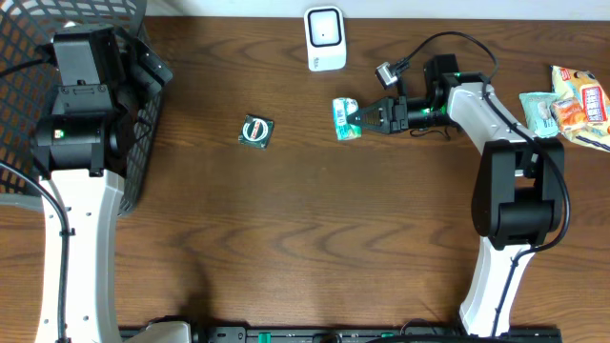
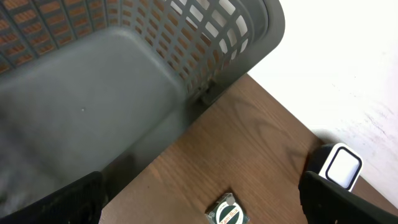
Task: Scan the item barcode
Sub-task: 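Lift the green Kleenex pack and rotate it in the right gripper, then hold the green Kleenex pack up to the white scanner, then carry the pack to the table's right edge and release it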
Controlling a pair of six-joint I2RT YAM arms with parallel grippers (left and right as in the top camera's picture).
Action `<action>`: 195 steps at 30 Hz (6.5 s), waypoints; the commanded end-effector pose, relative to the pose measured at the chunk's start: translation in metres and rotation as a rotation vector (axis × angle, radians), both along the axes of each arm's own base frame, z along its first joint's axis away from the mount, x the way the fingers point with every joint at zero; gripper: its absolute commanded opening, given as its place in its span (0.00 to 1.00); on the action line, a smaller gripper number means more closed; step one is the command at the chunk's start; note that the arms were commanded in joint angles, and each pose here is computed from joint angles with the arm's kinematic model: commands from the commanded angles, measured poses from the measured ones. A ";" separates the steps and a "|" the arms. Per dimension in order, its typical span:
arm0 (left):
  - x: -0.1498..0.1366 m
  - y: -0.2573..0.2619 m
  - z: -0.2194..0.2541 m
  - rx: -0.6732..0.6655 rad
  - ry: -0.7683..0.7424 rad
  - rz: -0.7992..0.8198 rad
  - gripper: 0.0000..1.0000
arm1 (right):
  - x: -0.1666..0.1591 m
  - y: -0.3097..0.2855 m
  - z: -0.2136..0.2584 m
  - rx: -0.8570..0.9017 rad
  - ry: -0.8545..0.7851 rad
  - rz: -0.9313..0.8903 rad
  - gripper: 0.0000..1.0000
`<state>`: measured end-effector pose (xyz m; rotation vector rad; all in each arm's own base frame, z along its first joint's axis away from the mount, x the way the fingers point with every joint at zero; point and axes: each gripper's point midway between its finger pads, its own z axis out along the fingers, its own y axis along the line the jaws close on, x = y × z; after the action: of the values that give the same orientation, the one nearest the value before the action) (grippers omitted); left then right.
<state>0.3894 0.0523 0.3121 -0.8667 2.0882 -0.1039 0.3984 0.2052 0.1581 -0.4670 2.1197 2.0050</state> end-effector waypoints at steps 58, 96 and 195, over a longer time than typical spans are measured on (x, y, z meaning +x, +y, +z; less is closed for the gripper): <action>-0.002 0.002 0.002 -0.007 -0.006 0.013 0.98 | -0.076 0.035 -0.007 -0.073 0.090 0.181 0.01; -0.002 0.002 0.002 -0.007 -0.006 0.013 0.98 | -0.079 0.010 0.005 -0.049 0.055 0.147 0.01; -0.002 0.002 0.002 -0.007 -0.006 0.013 0.98 | 0.253 0.042 -0.002 -1.573 -1.690 -0.349 0.01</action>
<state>0.3894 0.0523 0.3121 -0.8667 2.0882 -0.1039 0.6515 0.2366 0.1385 -1.1515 1.6255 -0.7496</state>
